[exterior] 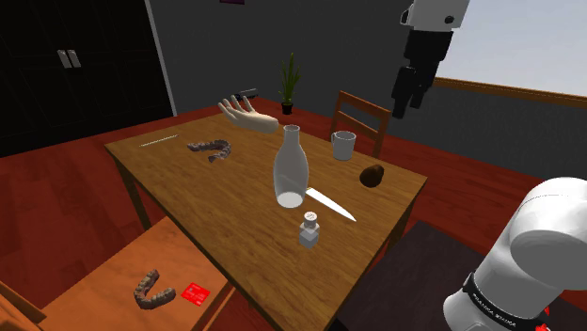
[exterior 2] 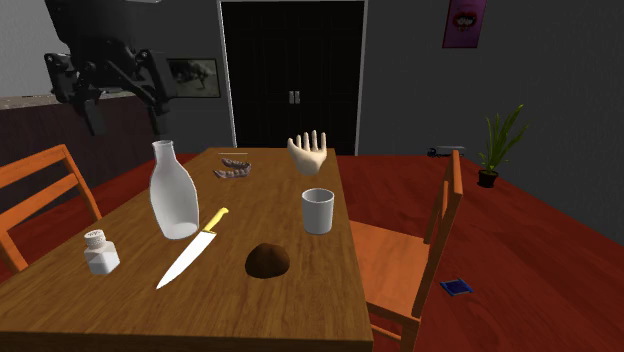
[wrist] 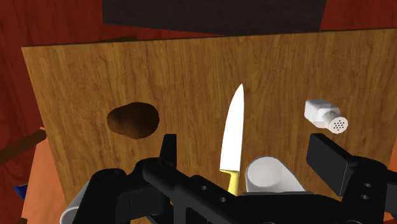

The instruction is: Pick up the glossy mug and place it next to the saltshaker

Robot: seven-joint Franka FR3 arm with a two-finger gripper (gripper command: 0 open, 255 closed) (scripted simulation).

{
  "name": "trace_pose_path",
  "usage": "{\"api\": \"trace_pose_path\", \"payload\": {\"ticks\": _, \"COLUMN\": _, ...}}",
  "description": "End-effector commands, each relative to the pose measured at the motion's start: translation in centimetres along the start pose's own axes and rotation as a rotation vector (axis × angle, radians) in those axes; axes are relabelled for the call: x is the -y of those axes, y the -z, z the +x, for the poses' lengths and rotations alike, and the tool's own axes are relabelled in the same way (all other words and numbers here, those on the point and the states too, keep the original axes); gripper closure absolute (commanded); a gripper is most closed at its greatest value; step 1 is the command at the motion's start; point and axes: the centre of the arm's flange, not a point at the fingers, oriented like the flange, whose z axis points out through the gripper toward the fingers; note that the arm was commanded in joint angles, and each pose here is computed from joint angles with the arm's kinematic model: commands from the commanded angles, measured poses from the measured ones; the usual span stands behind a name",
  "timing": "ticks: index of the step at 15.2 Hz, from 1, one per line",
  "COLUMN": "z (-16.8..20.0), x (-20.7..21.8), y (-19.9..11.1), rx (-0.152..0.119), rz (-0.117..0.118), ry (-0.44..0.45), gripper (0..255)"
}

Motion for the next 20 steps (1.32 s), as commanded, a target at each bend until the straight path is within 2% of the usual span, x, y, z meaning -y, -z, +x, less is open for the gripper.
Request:
{"api": "trace_pose_path", "payload": {"ticks": 1, "z": 0.0, "x": 0.0, "y": 0.0, "rx": 0.000, "rz": 0.000, "ry": 0.000, "gripper": 0}}
{"api": "trace_pose_path", "payload": {"ticks": 20, "z": 17.9, "x": -11.2, "y": -13.9, "rx": 0.026, "rz": -0.016, "ry": -0.022, "gripper": 0}}
